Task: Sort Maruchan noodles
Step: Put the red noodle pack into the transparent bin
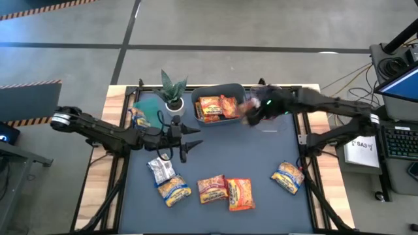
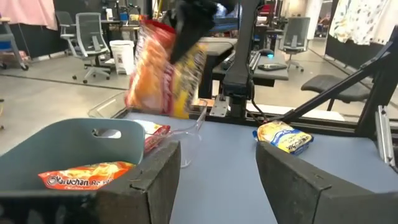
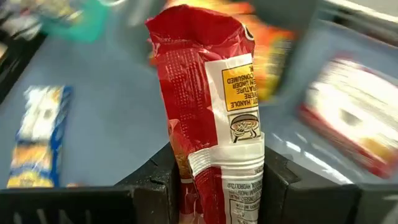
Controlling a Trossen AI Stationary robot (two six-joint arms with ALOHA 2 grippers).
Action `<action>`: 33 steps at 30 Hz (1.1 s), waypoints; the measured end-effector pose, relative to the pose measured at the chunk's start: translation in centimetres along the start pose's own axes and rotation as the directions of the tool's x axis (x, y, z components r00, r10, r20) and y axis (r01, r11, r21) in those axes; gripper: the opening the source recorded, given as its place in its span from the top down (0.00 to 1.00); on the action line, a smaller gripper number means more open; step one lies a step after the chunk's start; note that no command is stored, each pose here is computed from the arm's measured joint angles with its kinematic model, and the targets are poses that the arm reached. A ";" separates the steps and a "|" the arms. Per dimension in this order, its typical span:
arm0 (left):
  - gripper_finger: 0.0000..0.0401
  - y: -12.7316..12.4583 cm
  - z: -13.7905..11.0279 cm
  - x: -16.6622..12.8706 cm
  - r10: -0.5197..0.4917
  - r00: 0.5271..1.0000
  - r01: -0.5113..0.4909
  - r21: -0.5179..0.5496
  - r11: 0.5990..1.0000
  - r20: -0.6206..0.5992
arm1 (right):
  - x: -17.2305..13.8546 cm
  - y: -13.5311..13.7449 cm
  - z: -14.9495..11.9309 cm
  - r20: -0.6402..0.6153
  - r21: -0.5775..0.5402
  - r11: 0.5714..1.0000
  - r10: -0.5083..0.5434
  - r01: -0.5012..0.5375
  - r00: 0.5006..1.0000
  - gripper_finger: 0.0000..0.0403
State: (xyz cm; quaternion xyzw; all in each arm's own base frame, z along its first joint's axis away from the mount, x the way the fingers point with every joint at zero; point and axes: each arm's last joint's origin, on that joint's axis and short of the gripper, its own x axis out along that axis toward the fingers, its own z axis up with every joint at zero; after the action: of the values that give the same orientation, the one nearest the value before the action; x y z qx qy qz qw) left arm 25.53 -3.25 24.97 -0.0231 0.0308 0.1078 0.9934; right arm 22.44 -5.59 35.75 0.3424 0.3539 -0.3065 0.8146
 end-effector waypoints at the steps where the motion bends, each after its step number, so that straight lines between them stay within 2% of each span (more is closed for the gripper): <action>1: 0.52 0.0 0.0 0.0 0.000 1.000 0.000 0.010 1.000 -0.003 | -0.6 -0.9 0.1 0.002 0.030 0.999 -0.024 0.024 1.000 0.69; 7: 0.52 0.0 -0.1 0.0 0.002 1.000 -0.002 0.039 0.999 -0.006 | -1.9 -4.8 0.1 0.042 0.165 0.971 -0.183 0.174 0.982 0.70; 15: 0.52 0.0 -0.1 0.0 0.004 1.000 -0.003 0.058 0.998 -0.009 | 1.1 -8.4 0.1 0.023 0.232 0.931 -0.295 0.282 0.955 0.70; 21: 0.52 0.0 -0.2 0.0 0.004 1.000 -0.004 0.060 0.998 -0.014 | 4.0 -10.9 -0.3 0.017 0.288 0.926 -0.261 0.245 0.965 0.69; 29: 0.52 0.0 -0.2 0.0 0.005 1.000 -0.004 0.060 0.998 -0.015 | 6.9 -13.6 -0.6 0.085 0.362 0.926 -0.148 0.107 0.985 0.69; 33: 0.52 0.0 -0.2 0.0 0.005 1.000 -0.004 0.060 0.998 -0.015 | 7.6 -14.4 -1.1 0.083 0.386 0.916 -0.157 0.113 0.984 0.66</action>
State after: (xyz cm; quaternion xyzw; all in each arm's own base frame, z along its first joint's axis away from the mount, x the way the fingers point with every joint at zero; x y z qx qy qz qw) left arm 25.55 -3.23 24.78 0.0061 0.0418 0.1091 0.9931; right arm 15.61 -15.06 24.30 0.4504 0.2644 -0.4434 0.7284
